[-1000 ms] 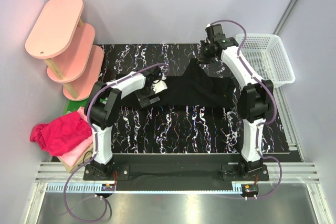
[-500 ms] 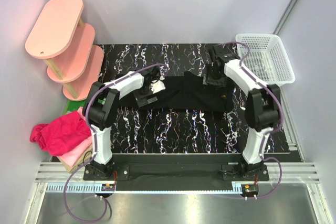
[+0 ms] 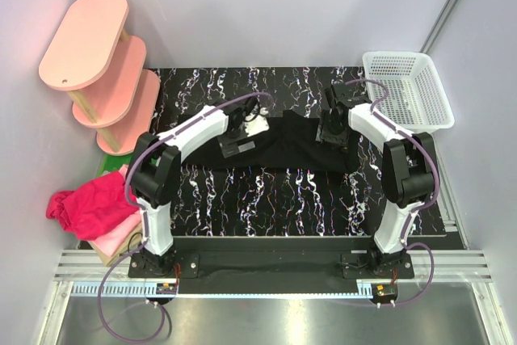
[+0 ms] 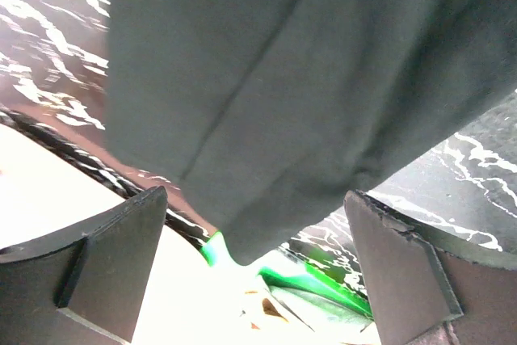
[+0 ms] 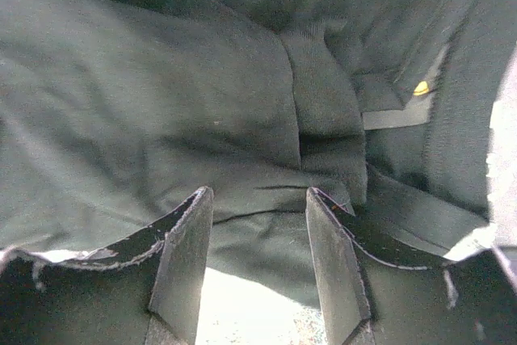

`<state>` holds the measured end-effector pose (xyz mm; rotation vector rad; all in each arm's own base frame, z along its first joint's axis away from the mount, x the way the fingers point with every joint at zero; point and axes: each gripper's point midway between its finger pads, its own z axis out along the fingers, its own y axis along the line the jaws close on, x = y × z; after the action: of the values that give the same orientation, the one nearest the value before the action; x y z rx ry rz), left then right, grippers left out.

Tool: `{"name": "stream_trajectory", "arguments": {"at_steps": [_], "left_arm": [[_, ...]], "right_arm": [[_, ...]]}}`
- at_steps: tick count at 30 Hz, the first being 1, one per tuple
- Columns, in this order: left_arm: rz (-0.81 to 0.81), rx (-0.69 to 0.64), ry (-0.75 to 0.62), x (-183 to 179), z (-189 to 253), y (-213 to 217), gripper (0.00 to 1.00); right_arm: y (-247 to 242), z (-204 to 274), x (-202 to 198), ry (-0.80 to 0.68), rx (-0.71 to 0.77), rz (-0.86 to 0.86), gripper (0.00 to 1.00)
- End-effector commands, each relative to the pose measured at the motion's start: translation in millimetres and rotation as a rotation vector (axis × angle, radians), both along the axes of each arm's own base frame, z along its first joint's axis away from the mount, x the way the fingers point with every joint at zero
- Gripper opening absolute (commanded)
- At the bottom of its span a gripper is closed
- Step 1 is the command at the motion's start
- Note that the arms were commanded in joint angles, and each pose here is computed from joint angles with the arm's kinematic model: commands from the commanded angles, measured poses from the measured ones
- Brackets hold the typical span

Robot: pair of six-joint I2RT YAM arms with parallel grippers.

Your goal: Fold and stack the t-shirts

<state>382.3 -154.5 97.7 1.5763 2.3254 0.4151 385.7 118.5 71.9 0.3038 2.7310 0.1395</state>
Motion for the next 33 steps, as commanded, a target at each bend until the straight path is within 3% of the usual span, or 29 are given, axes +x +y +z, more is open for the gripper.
{"name": "stream_trajectory", "arguments": {"at_steps": [1,8,15,18,20,33], "left_arm": [[0.106,0.026,0.102,-4,-34,42,0.99],[0.167,0.044,0.129,-9,-44,82,0.99],[0.190,0.052,0.150,-21,-56,97,0.99],[0.190,0.047,0.150,-25,-57,98,0.99],[0.187,0.047,0.150,-26,-57,98,0.99],[0.183,0.066,0.144,-28,-60,105,0.99]], "right_arm": [[1,-11,4,-0.009,0.056,-0.031,0.56],[-11,-33,5,0.019,0.048,-0.050,0.52],[2,-36,6,0.016,0.146,-0.042,0.35],[9,-36,3,0.016,0.182,-0.035,0.18],[8,-30,3,0.002,0.181,-0.035,0.00],[-54,92,9,-0.255,-0.069,-0.116,0.00]]}}
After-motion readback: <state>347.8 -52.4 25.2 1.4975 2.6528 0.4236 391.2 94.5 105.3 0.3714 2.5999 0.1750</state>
